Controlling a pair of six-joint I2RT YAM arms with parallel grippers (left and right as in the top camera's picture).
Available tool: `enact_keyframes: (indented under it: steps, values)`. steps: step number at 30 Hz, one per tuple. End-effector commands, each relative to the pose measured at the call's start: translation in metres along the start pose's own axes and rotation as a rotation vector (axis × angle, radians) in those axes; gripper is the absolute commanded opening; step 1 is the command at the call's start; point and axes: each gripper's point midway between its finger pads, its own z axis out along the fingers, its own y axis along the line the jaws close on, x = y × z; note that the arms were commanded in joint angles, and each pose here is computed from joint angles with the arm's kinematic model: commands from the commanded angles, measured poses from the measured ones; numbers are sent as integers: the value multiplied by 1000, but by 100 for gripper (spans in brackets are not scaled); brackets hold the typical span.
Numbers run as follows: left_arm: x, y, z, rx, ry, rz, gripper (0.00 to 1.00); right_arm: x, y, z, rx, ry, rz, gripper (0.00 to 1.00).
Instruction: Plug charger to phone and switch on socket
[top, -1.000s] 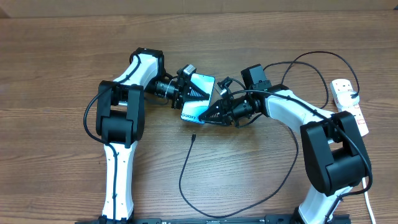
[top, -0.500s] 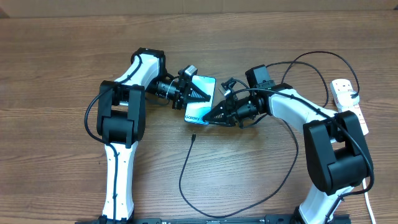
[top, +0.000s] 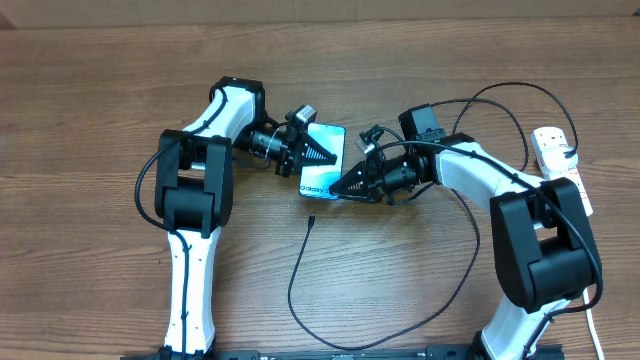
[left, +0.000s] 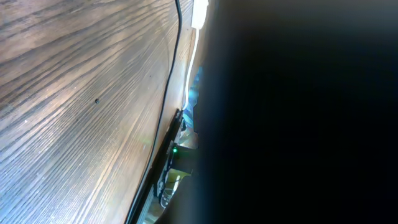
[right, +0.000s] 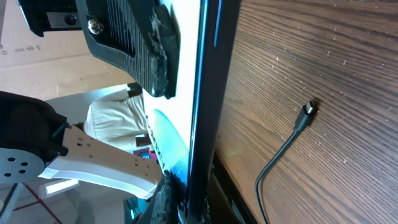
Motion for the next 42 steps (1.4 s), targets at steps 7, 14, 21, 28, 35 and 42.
enact_keyframes:
  steps: [7, 14, 21, 28, 35, 42]
  values:
    - [4, -5, -8, -33, 4, -29, 4, -20, -27, -16, 121, -97, -38, 30]
    - [7, 0, -8, -65, 20, -32, 4, -38, -16, -42, 22, -165, -76, 56]
    - [6, -5, -3, -44, 22, 38, 4, -46, -20, -58, 21, -209, -69, 14]
    - [11, -10, 17, -28, 58, 195, 4, -48, -19, -58, 21, -213, -80, 4]
    - [15, -24, 44, 29, 81, 221, 4, -47, -20, -58, 21, -210, -73, 4]
    - [18, -27, 55, 41, 97, 223, 4, -47, -20, -57, 21, -209, -72, 4]
